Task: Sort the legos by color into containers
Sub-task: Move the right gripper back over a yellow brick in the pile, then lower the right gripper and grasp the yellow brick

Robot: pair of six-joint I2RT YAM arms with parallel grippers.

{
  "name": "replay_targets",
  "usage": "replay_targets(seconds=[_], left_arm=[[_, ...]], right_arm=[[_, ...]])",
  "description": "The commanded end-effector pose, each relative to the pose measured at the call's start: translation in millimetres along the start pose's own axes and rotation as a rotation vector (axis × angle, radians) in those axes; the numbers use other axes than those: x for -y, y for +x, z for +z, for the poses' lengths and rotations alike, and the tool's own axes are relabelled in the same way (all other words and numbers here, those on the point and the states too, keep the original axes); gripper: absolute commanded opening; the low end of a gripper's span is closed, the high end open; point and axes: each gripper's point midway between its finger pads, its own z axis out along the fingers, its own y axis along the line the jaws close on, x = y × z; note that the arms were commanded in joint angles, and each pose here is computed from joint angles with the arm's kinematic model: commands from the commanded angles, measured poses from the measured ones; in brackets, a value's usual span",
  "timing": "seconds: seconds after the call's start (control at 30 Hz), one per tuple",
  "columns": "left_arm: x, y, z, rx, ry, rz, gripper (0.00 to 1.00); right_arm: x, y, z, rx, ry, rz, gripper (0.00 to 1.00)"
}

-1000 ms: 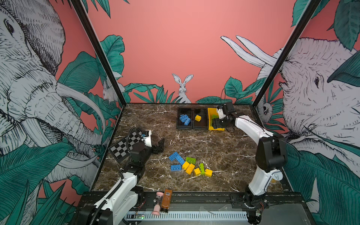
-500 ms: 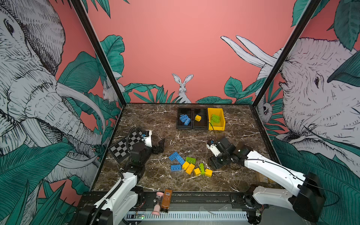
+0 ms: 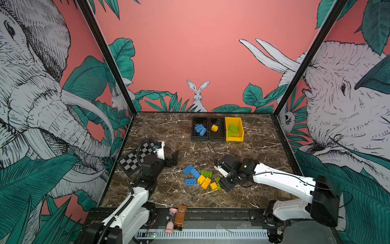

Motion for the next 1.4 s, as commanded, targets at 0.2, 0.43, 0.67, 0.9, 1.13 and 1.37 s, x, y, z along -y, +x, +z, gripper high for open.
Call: replay_targets(seconds=[0.2, 0.43, 0.67, 0.9, 1.13, 1.37], left_arm=[[4, -8, -2, 0.027, 0.01, 0.017, 0.99], [4, -7, 0, 0.019, 0.013, 0.014, 0.99], [3, -7, 0, 0.018, 0.011, 0.013, 0.99], [1, -5, 1, 0.009, 0.001, 0.012, 0.99], [1, -5, 2, 0.009, -0.002, 0.011, 0.99], [0, -4, 2, 0.005, -0.008, 0.01, 0.99]], right_arm=[[1, 11, 12, -0.096, 0.035, -0.057, 0.71], [2, 18, 30, -0.151, 0.042, -0.066, 0.69], [16, 20, 39, -0.162, 0.115, -0.056, 0.65], [15, 16, 50, -0.162, 0.098, -0.047, 0.6], [18, 19, 53, -0.147, 0.085, -0.013, 0.5], [29, 21, 50, -0.148, 0.123, 0.031, 0.41]])
